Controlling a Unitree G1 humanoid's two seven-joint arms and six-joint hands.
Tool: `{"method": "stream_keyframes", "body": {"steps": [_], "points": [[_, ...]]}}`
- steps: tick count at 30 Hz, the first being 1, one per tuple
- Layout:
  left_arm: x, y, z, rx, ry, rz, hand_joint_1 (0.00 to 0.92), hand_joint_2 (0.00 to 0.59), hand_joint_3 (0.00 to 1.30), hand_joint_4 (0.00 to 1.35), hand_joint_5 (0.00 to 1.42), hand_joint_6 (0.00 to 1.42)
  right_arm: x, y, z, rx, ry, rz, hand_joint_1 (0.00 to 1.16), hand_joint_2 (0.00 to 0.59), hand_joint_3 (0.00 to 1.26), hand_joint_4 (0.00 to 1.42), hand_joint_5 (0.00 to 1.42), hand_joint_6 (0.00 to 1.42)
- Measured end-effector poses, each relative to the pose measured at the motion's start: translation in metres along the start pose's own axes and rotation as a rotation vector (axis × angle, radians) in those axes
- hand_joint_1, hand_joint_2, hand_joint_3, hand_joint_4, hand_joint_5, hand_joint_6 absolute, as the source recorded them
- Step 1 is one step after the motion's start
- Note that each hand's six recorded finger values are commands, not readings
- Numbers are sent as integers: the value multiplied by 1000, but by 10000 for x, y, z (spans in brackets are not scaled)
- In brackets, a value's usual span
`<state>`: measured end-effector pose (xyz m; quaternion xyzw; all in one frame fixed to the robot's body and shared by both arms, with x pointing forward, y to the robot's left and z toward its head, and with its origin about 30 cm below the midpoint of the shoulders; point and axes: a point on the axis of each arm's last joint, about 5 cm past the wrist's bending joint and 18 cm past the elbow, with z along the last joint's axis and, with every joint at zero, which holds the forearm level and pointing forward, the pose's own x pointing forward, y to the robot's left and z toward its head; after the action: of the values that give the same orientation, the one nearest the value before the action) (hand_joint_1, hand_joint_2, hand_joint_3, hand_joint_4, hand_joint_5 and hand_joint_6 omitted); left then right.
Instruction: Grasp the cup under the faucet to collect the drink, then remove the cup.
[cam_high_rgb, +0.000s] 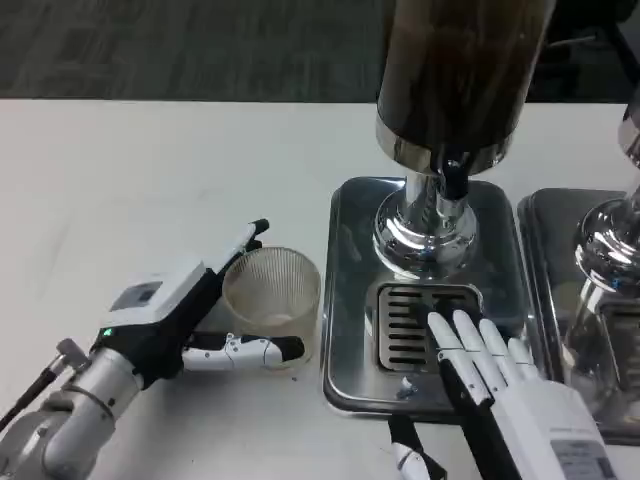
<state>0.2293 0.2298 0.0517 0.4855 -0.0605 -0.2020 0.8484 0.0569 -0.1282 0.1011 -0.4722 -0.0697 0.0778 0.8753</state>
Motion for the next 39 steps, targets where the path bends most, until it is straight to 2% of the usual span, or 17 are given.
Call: {"method": "stream_keyframes", "body": {"steps": [4, 8, 12, 13, 15, 27, 39], "points": [[9, -34, 9, -20, -5, 4, 280, 51, 82, 163, 362, 287, -8, -1, -4, 12, 7, 0, 335, 484, 57, 0, 0, 0], [27, -64, 25, -50, -7, 16, 330, 77, 212, 271, 467, 421, -13, -2, -5, 14, 10, 1, 336, 482, 61, 0, 0, 0], [66, -80, 52, -71, -19, 29, 354, 94, 356, 430, 670, 822, -19, -5, -5, 22, 15, -1, 340, 479, 63, 0, 0, 0], [71, -80, 56, -73, -21, 34, 354, 99, 428, 499, 747, 928, -19, -6, -4, 24, 15, -1, 341, 479, 63, 0, 0, 0], [71, -85, 54, -73, -20, 41, 353, 104, 508, 582, 835, 1026, -17, -7, -4, 31, 17, -4, 344, 481, 64, 0, 0, 0], [22, -149, 36, -84, -9, 109, 340, 93, 678, 772, 1016, 1251, -3, -28, -24, 55, 22, -16, 357, 484, 64, 0, 0, 0], [-147, -297, 5, -101, 4, 186, 358, 96, 736, 834, 1064, 1308, -5, -35, -31, 66, 25, -18, 363, 485, 64, 0, 0, 0]]}}
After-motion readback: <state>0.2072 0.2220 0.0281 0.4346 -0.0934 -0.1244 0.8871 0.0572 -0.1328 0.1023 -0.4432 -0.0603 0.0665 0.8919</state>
